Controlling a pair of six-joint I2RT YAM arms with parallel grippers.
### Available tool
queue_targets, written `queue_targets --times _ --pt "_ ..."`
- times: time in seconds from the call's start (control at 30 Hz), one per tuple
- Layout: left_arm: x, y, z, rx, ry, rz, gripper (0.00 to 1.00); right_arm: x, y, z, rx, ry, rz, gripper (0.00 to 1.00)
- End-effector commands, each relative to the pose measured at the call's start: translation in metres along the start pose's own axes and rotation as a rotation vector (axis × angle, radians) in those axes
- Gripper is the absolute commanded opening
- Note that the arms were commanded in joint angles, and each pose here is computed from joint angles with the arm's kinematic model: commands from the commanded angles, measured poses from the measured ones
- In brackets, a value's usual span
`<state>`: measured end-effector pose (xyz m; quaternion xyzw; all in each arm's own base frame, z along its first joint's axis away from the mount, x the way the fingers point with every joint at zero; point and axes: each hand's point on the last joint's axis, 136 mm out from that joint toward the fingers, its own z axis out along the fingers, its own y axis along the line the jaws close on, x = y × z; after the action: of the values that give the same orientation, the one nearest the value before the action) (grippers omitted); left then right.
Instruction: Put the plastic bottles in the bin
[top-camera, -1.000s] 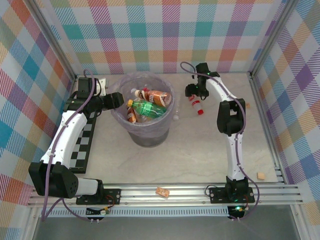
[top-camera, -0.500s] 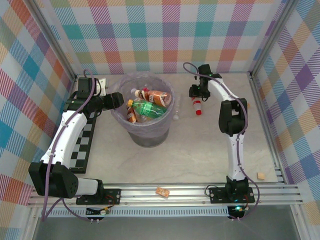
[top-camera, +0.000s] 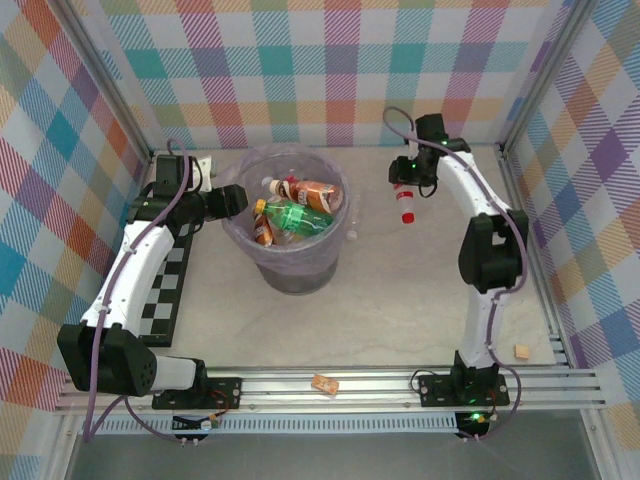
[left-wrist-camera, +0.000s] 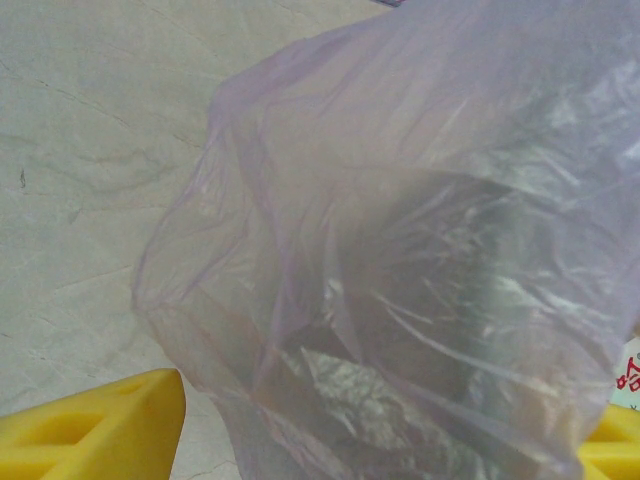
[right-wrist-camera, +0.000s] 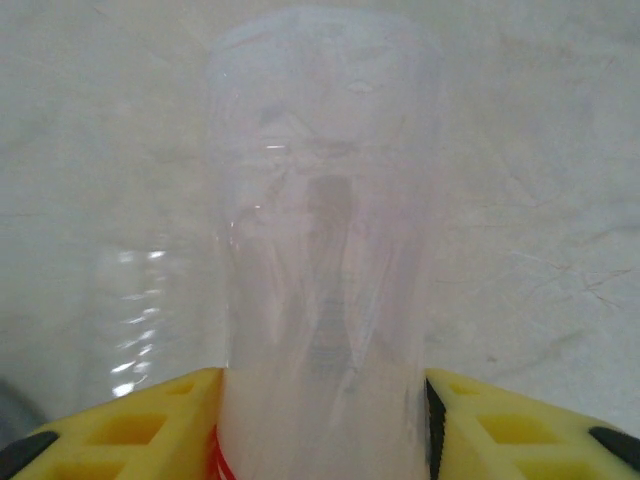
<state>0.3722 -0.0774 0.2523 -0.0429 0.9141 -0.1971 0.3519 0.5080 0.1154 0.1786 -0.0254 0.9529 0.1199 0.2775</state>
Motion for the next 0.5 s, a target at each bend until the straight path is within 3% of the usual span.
queue_targets --times 0.0,0.47 --pt "0.011 0.013 0.004 -0.024 0.042 -0.018 0.70 -0.006 0.024 -0.052 -0.101 -0.056 0.000 0.51" --pt "-0.011 -0.020 -0.016 0.112 -0.014 -0.040 0.75 0.004 0.162 -0.221 -0.497 -0.248 -0.135 0.50"
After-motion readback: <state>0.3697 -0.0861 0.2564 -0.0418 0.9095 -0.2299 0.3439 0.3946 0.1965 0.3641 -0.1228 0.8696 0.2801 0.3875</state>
